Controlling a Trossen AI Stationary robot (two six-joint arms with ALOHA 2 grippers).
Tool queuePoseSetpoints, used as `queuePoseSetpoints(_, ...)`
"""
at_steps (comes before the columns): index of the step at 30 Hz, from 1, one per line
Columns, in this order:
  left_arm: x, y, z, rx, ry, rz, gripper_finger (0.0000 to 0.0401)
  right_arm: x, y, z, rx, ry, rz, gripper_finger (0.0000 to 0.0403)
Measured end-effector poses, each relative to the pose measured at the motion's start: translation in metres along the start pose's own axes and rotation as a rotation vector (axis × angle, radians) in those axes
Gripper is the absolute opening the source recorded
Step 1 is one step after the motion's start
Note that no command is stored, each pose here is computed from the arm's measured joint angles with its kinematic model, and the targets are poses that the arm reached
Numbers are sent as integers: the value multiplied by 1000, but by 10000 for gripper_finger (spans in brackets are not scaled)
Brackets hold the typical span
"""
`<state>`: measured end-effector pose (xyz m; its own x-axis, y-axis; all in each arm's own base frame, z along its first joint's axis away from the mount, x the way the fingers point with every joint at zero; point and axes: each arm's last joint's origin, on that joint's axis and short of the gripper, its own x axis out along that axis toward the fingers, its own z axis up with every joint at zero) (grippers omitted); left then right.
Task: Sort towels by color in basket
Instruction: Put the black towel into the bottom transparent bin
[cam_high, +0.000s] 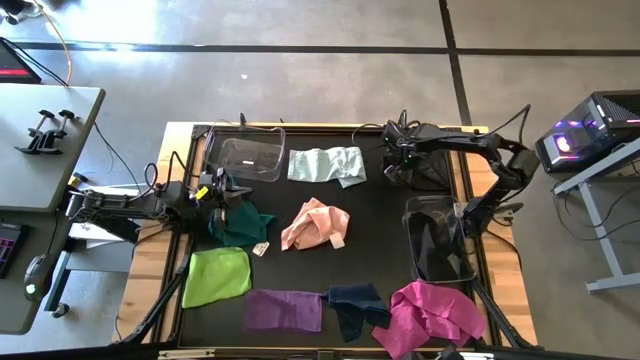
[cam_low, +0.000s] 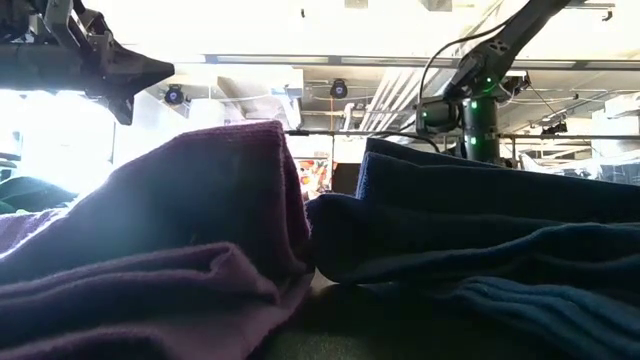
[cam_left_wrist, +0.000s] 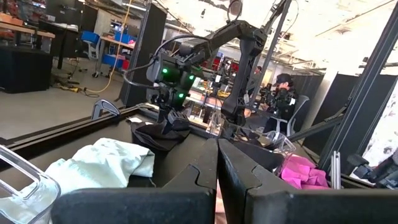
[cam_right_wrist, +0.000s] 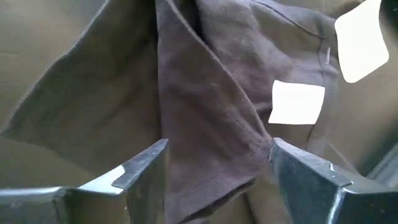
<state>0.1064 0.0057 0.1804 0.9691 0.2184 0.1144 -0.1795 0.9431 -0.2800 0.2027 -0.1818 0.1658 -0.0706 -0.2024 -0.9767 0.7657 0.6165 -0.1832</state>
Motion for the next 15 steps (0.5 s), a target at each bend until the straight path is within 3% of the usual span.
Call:
queuePoseSetpoints(5,0,0,-1,0,12,3,0,2,-9,1,38,8,19,258)
queuePoseSetpoints(15,0,1,-3,-12,29,8,0,24,-9,-2,40,42,57,199)
